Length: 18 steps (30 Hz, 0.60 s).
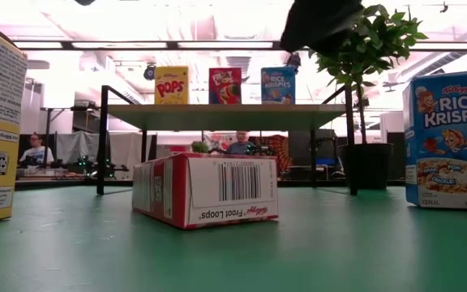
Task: Stack cereal on shelf
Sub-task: Put the top red cereal box on the shelf aligned with the other red cereal box
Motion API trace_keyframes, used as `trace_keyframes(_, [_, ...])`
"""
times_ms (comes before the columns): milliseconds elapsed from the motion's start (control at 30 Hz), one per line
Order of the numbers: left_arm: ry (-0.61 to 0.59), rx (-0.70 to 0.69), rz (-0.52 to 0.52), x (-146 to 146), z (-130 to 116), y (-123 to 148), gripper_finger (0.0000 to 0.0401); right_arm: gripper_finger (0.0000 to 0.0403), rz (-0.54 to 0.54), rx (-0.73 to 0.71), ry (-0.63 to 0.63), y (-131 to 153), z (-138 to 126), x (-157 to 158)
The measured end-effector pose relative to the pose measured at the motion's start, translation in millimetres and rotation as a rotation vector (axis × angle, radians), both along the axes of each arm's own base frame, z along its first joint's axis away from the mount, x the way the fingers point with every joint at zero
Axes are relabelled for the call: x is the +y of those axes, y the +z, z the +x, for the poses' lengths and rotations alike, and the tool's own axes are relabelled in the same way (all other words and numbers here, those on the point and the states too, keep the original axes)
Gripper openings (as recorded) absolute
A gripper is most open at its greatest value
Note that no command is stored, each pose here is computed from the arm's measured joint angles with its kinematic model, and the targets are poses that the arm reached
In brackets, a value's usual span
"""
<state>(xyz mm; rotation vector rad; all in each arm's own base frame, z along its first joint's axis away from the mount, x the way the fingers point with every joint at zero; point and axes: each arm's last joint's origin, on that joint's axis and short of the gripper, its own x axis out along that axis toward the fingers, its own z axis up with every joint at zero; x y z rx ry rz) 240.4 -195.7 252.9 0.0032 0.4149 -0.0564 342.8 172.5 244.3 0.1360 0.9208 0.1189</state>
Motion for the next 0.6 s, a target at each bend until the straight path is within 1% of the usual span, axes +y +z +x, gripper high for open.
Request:
trace_keyframes(100, [0.001, 0.008, 0.007, 0, 0, -1, 0.0188, 0.0009, 0.012, 0.008, 0.003, -5, -5, 13])
trace_keyframes(167, [0.002, 0.011, 0.006, 1, 0, -1, 0.0180, 0.0009, 0.007, -0.013, -0.010, -10, -4, 22])
trace_keyframes(333, [0.022, 0.015, -0.037, 1, 0, -2, 0.0171, 0.0009, -0.107, -0.043, -0.041, -30, 2, 30])
trace_keyframes(433, [0.044, 0.020, -0.081, 1, 0, -2, 0.0172, 0.0009, -0.138, -0.050, -0.042, -40, 8, 30])
trace_keyframes(600, [0.098, 0.029, -0.183, 3, 1, -2, 0.0178, 0.0009, -0.206, -0.031, -0.042, -56, 16, 24])
